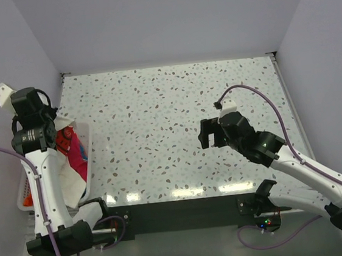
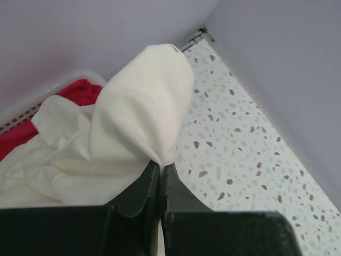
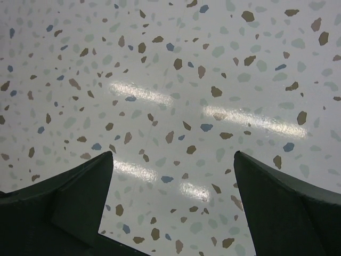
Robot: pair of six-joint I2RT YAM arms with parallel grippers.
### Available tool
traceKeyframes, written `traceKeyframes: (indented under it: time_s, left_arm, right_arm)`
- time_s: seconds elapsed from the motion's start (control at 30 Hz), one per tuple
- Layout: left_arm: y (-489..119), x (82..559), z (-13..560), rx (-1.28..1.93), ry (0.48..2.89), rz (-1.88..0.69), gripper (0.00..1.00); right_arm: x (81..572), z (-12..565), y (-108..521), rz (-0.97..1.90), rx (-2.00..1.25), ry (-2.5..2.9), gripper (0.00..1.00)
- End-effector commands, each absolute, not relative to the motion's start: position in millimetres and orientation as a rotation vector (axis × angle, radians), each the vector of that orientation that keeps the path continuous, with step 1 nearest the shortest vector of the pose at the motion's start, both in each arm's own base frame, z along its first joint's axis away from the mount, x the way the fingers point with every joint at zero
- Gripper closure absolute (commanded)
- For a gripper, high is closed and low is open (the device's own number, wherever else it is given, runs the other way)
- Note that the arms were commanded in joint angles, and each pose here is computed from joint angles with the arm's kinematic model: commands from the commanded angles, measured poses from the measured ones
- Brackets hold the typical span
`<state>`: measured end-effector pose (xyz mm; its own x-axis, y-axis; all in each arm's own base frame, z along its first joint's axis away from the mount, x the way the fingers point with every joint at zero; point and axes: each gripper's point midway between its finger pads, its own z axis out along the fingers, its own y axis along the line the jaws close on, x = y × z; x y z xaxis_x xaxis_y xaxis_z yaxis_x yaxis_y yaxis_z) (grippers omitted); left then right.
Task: Fold and stack the t-shirts
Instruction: Grab the tshirt from the pile, then move the tshirt to the center of the board
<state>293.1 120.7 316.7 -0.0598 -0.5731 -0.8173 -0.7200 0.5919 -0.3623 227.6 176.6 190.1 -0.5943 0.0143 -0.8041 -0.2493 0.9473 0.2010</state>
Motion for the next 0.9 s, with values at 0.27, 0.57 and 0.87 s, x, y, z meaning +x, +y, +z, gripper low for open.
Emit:
traceKeyframes:
  time_s: [0.27,0.57,0.87]
  left_arm:
    - [-16,330,476,-0.447,1.581,-0.325,1.0]
    - [-129,342,484,-0.192,1.63,-0.539,1.0]
    - [-196,342,477,-0.048,1.64,-0.666,1.0]
  right_arm:
    - [246,268,178,0.392,-0.122,2.009,0.02]
    - [249,308,164,0.389,-0.022,1.917,0.02]
    - [260,301,169,0.374,0.039,1.923,0.02]
